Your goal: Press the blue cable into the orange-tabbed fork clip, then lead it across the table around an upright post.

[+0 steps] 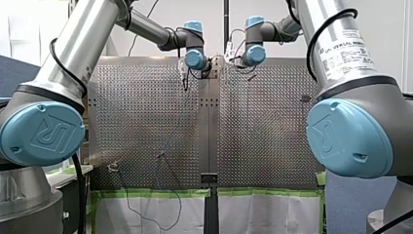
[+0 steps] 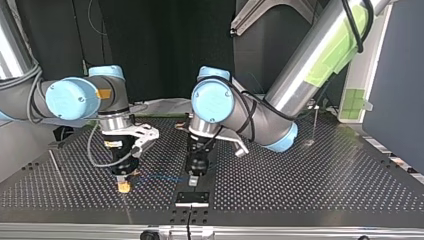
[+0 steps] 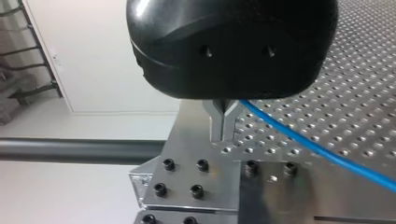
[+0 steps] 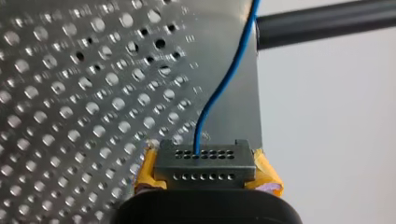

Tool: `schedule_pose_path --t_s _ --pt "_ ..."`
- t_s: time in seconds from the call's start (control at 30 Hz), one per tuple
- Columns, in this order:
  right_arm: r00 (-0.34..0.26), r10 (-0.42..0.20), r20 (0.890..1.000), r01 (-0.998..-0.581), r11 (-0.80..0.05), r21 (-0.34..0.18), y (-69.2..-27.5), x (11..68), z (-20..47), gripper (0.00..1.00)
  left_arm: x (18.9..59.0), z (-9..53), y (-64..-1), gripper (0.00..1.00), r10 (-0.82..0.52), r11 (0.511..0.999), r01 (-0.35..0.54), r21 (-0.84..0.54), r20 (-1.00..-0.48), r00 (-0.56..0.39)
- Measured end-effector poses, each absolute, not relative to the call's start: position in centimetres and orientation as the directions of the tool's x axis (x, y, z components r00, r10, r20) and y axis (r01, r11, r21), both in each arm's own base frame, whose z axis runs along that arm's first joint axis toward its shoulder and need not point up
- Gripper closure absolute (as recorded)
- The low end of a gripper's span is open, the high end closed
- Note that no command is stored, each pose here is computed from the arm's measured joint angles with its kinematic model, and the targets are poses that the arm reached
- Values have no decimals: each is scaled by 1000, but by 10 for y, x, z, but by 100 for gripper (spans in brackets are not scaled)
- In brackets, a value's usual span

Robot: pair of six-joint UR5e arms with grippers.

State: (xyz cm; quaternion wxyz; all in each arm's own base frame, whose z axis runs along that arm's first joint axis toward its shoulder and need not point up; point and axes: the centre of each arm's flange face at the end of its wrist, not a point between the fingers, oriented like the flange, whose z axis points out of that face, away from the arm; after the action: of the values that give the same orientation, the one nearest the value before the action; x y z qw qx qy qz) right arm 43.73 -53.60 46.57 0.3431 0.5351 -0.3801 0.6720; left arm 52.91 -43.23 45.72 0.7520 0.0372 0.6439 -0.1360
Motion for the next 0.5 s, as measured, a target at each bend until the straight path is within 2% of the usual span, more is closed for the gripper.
schedule_pose_path --t_s 0.5 --pt "-188 44 981 -886 -439 -150 -544 412 475 100 530 480 -440 100 -242 930 316 -187 -959 144"
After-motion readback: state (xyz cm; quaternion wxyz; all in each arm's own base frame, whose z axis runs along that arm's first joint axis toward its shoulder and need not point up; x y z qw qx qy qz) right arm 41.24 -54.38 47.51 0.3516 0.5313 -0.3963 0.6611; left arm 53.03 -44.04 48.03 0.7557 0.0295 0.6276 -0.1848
